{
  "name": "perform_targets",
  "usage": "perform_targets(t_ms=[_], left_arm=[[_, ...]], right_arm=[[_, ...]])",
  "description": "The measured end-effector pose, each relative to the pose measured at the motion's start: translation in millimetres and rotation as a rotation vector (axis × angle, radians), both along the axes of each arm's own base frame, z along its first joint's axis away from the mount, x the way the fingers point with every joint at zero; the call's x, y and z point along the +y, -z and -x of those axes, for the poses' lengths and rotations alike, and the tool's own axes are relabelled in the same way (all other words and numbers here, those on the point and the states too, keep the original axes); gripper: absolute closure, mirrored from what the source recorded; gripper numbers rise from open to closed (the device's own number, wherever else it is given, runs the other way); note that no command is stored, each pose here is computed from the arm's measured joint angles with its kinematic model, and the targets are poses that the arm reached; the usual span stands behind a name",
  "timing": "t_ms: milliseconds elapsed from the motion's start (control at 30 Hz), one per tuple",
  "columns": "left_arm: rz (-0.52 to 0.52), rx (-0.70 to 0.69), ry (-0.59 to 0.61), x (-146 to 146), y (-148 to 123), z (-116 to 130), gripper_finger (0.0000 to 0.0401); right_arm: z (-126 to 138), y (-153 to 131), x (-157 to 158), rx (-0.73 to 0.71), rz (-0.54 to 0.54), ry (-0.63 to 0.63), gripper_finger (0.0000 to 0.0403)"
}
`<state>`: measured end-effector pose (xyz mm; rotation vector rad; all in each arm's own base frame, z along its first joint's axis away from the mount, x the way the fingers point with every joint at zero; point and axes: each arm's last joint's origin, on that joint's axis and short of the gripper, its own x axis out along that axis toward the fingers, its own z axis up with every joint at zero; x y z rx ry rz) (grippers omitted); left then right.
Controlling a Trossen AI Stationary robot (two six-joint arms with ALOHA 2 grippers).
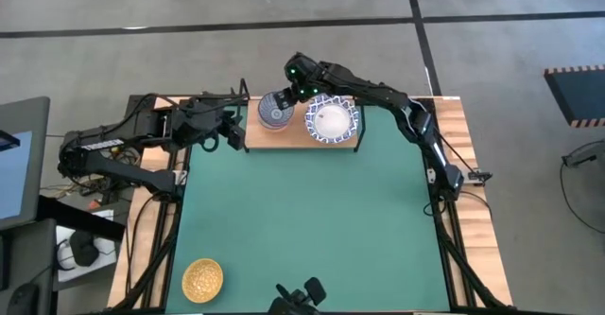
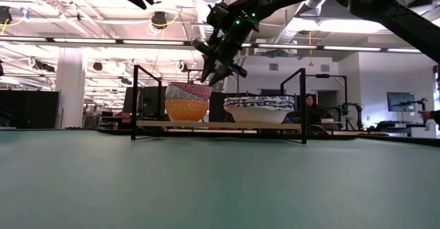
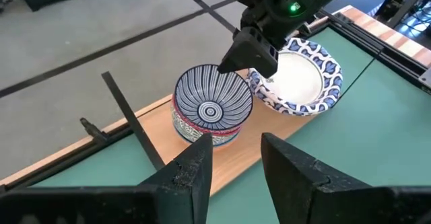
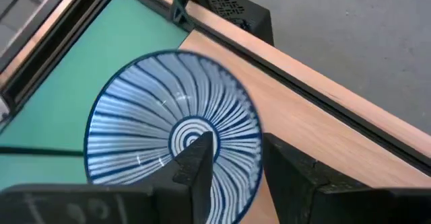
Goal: Place and stack bowls onto a shelf
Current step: Stack the blue patterned bowl on top of the red bowl on the shelf
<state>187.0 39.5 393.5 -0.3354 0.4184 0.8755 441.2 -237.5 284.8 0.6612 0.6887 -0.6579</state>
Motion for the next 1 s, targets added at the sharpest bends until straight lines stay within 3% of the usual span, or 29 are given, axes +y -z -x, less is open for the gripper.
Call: perform_targets(t_ms=[267, 533, 833, 1000], left_arm=[[0.032, 0.021, -0.019, 0, 4, 3, 0.0289], [0.048, 0.022, -0.003, -5, 5, 3, 0.0289], [0.089, 0.066, -0.002, -7, 10, 6, 0.0289], [0.116, 0.102, -0.025, -8, 14, 10, 0.0289]], right_arm=[[-14, 8, 14, 0.024, 0.057, -0.088, 0.0278], [-17, 26, 18, 0.086, 0.013, -0.114, 0.0297], [-9, -6, 24, 0.043, 0.088, -0.120, 0.0296], [-2, -1, 13, 0.111, 0.125, -0.069, 0.0296]])
